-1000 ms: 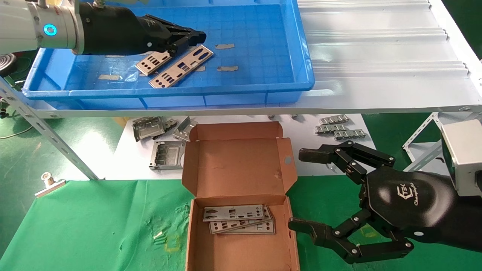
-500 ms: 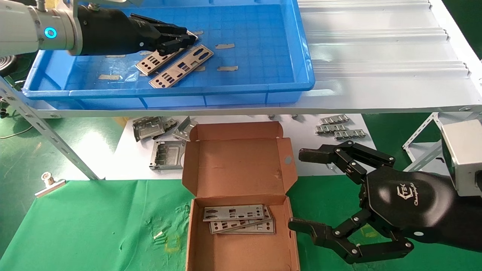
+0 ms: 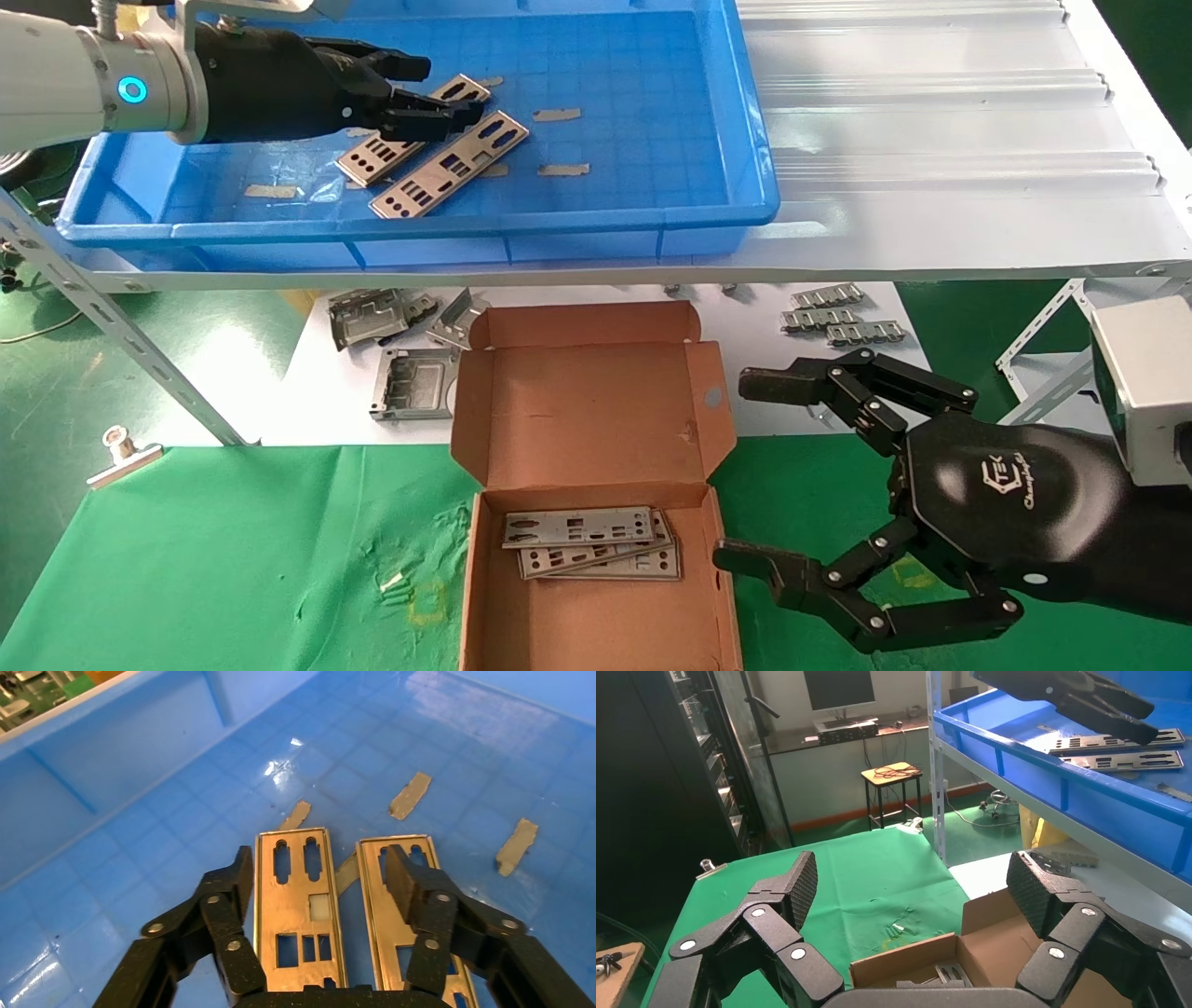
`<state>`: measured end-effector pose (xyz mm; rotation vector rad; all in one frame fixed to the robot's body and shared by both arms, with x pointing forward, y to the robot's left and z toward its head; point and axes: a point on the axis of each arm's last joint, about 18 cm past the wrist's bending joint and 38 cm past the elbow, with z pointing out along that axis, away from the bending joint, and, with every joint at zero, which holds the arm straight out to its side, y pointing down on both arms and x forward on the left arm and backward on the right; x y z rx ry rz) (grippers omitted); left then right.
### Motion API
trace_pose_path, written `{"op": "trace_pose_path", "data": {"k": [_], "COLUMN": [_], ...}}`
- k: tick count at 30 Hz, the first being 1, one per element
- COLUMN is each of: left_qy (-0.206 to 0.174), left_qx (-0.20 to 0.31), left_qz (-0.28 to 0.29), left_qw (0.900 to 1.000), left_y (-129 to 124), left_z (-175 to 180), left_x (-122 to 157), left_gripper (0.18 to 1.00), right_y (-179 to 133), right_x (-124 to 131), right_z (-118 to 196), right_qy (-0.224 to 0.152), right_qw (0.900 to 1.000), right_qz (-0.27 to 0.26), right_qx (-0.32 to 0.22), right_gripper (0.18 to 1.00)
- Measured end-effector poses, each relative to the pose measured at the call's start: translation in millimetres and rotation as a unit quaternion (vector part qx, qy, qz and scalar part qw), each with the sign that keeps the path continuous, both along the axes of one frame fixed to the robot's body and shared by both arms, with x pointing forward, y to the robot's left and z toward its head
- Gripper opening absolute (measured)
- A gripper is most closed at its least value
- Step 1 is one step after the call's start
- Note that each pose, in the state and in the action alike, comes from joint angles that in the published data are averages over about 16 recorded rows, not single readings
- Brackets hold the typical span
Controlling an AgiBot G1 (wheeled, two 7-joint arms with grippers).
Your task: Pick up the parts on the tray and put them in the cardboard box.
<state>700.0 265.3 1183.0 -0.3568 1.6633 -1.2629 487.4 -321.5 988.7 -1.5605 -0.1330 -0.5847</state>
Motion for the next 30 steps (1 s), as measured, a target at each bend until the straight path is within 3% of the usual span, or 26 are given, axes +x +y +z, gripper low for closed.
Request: {"op": "trace_pose_path", "data": {"k": [9, 15, 23, 30], "left_qy": [0.006, 0.009, 0.013, 0.017], "left_qx": [-0.011, -0.018, -0.027, -0.032], "left_qz": [0.008, 0.011, 0.013, 0.012], "left_qw": [0.9999, 0.9997, 0.9995, 0.9993], "left_y": [0.5, 0.7, 1.0, 1.0], "left_z": [-4.3, -6.1, -7.2, -8.5], "left_x": [5.0, 7.2, 8.5, 8.8], "left_gripper": [0.806, 0.876, 0.864, 0.778], "right_y": [0.0, 0.0, 0.0, 0.0], "right_x": [0.0, 0.0, 0.0, 0.0], "right_z": [0.0, 0.0, 0.0, 0.0], "right_qy": [0.000, 0.000, 0.000, 0.000], "right_qw": [1.000, 1.000, 1.000, 1.000], "right_qz": [0.000, 0.000, 0.000, 0.000], "right_qx": [0.000, 0.000, 0.000, 0.000], "right_gripper": [1.000, 1.000, 1.000, 1.000]}}
